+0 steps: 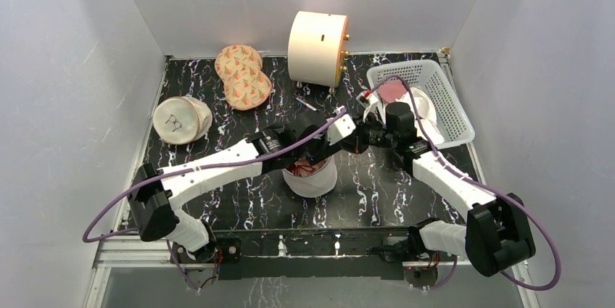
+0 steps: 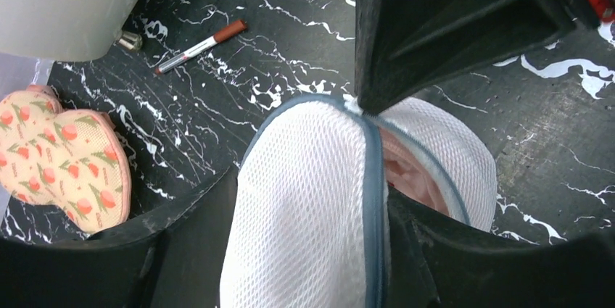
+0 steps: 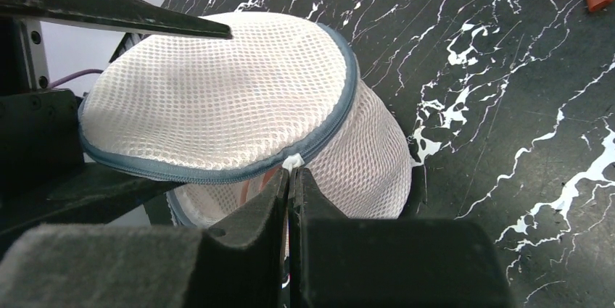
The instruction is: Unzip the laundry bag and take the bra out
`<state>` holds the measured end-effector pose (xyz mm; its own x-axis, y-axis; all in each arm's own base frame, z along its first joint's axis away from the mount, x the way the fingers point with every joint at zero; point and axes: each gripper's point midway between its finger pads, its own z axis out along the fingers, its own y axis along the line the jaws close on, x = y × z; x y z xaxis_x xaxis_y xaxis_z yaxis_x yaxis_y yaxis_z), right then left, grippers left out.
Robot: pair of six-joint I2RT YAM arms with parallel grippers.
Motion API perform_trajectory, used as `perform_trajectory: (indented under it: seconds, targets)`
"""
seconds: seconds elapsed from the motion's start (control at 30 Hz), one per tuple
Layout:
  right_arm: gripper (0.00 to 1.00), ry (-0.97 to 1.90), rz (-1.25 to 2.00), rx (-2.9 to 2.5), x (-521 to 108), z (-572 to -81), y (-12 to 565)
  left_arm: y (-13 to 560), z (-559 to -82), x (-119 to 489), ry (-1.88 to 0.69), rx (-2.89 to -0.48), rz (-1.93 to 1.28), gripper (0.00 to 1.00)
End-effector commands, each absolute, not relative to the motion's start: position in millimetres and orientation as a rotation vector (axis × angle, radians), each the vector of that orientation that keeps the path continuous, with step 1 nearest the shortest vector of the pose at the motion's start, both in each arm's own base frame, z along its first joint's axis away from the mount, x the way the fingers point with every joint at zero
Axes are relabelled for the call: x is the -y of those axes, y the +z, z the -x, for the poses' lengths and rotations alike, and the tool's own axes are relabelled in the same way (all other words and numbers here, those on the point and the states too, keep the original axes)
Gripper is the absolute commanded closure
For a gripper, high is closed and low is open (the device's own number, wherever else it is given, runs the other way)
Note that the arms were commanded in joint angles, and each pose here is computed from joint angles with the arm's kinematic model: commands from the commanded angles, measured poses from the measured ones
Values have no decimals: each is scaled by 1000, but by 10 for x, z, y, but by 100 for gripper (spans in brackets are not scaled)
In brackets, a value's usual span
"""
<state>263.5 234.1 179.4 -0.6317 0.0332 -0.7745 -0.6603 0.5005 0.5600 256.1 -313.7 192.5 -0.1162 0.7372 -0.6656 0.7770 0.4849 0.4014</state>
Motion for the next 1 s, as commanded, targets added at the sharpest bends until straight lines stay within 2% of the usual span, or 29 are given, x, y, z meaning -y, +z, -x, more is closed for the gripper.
perform_trajectory:
  seconds: [0.0,0.23,0.4,0.57,0.73,0.97]
  targets:
    - [100,1203,560,-1922,-2432,-2584,2008,1999,-2577,3295,-92,-1846,-1272,41]
    - [100,1191,543,-1928,-2442,-2598,2006,1966,-2598,3255,-47,-1866,-1285,73]
    - [100,1149,463,-1948,-2404,-2700,1995,2085,-2542,3221,-82,-1832,-1271,77]
    - [100,1107,425,-1958,-2375,-2794,1972,2149,-2498,3179,-97,-1826,-1262,91]
    - [100,1082,402,-1957,-2361,-2914,1969,2252,-2463,3170,-126,-1811,-1245,99]
    - [100,1082,400,-1983,-2343,-3070,1804,2465,-2431,3161,-179,-1783,-1183,100]
